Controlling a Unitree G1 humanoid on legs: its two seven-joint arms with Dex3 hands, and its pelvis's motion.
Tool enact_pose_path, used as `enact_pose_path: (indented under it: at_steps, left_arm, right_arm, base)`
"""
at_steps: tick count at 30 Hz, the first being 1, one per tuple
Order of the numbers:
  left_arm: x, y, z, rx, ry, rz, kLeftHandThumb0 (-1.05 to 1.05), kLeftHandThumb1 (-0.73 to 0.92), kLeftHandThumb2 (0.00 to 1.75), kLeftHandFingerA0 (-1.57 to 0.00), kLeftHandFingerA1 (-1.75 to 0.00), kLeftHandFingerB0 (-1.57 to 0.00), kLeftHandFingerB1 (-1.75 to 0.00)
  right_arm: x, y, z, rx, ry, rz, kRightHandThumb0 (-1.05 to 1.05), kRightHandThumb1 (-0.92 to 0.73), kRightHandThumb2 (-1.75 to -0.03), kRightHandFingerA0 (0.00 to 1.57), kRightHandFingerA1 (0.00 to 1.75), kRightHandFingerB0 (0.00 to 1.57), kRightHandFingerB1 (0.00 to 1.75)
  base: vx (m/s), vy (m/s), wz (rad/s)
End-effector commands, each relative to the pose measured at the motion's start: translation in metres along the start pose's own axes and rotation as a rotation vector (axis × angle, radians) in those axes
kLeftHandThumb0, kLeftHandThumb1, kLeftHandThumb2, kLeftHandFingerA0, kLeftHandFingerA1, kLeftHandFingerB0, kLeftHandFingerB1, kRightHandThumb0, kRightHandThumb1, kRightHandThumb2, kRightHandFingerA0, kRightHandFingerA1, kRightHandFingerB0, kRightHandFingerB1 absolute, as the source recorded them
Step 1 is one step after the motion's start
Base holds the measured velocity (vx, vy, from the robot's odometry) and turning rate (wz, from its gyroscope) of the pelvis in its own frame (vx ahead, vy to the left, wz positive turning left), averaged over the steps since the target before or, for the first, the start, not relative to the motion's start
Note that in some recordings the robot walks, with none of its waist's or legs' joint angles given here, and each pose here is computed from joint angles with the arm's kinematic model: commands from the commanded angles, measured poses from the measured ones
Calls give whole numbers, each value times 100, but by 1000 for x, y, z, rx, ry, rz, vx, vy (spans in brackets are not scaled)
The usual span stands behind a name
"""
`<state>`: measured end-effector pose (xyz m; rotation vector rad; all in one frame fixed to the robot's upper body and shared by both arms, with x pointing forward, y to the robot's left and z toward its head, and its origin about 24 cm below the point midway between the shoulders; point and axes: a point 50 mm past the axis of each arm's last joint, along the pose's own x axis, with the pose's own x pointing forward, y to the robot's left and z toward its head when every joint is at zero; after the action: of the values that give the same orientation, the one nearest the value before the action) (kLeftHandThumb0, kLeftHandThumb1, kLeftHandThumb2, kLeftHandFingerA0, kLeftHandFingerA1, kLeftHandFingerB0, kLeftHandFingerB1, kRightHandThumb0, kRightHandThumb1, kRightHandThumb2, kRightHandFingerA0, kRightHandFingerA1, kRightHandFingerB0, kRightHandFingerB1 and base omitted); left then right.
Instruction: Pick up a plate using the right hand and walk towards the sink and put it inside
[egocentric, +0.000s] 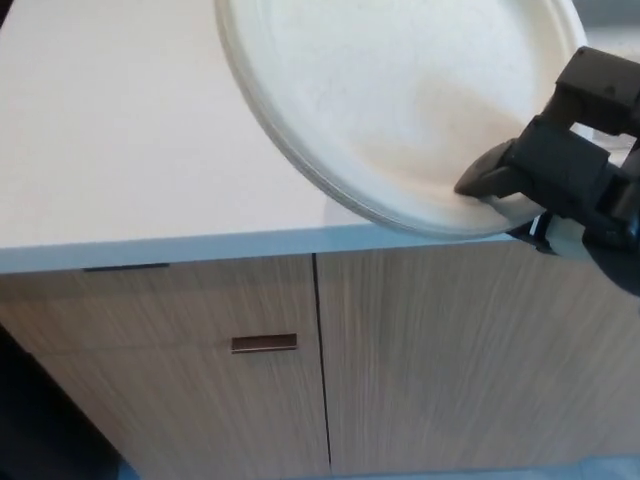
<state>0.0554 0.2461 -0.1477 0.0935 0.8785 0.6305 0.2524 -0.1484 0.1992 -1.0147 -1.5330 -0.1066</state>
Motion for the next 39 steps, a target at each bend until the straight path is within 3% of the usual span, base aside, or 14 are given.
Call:
enact_pose_path:
  at_steps: [1, 2, 3, 5, 6, 9, 10, 14, 15, 16, 33, 34, 35, 39]
  left_arm:
    - [0, 8, 1, -19, -33, 17, 5, 56, 162, -97, -165, -83, -137]
    - [0, 9, 1, -8, -34, 19, 6, 56, 162, -100, -163, -81, -132]
    - [0, 9, 1, -8, -32, 20, 4, 57, 161, -102, -162, -83, -133]
    - [0, 10, 1, -10, -32, 19, 3, 74, 137, -128, -130, -108, -117]
    - [0, 10, 1, -22, -27, 21, 5, 57, 162, -98, -164, -81, -135]
    - [0, 9, 1, -20, -32, 21, 8, 54, 164, -101, -164, -84, -136]
    - [0, 9, 1, -10, -35, 22, 3, 71, 133, -124, -126, -105, -114]
    - [0, 10, 2, -5, -39, 22, 3, 71, 133, -123, -126, -104, -113]
    - [1, 10, 2, -21, -31, 25, 6, 58, 155, -95, -166, -83, -142]
    - [1, 9, 2, -24, -35, 23, 3, 71, 133, -122, -125, -106, -114]
    - [4, 6, 9, -22, -52, 26, 5, 75, 138, -129, -131, -105, -115]
    - [3, 6, 9, -31, -52, 23, 5, 77, 139, -129, -131, -107, -117]
    - [3, 5, 9, -35, -52, 22, 5, 75, 138, -126, -130, -106, -115]
    - [3, 4, 10, -25, -56, 24, 6, 76, 138, -126, -130, -106, -116]
  right_arm:
    - [3, -4, -1, -2, -14, -28, -20, -41, -127, 130, 152, 105, 139]
    - [3, -5, -1, -3, -8, -22, -14, -35, -142, 101, 175, 74, 175]
    - [3, -5, 0, 3, -2, -21, -20, -40, -127, 131, 151, 106, 138]
    - [2, -4, 0, 14, 9, -24, -18, -40, -125, 132, 152, 106, 138]
    - [1, -4, 0, 19, 12, -22, -16, -39, -124, 132, 150, 107, 138]
    - [1, -4, 0, 19, 13, -20, -16, -39, -124, 132, 150, 107, 137]
    - [2, -4, 0, 16, 12, -21, -16, -39, -124, 132, 150, 107, 137]
    - [2, -3, -2, 12, 1, -20, -17, -38, -126, 132, 152, 106, 139]
    - [2, -3, -2, 4, 2, -21, -19, -41, -126, 131, 151, 106, 138]
    - [2, -3, -3, -5, -2, -24, -19, -41, -125, 131, 151, 106, 138]
    - [5, -5, -8, 2, 2, -15, -22, -44, -122, 131, 148, 105, 135]
    - [4, -5, -9, -1, 1, -10, -18, -43, -131, 99, 175, 76, 172]
    - [4, -4, -9, -2, -3, -10, -22, -47, -122, 129, 145, 104, 132]
    - [6, -4, -11, 7, 0, -4, -22, -44, -122, 129, 146, 103, 133]
  base:
    - [-104, -27, 3]
    - [0, 0, 0]
    - [0, 0, 0]
    - [-19, 125, -1]
    - [-6, 153, 28]
    - [8, 156, -2]
    - [6, 130, 9]
    - [-124, -45, -6]
    - [-114, -101, -7]
    - [-112, -124, -10]
    - [-87, -237, -2]
    - [0, 0, 0]
    - [0, 0, 0]
    - [-49, 62, 24]
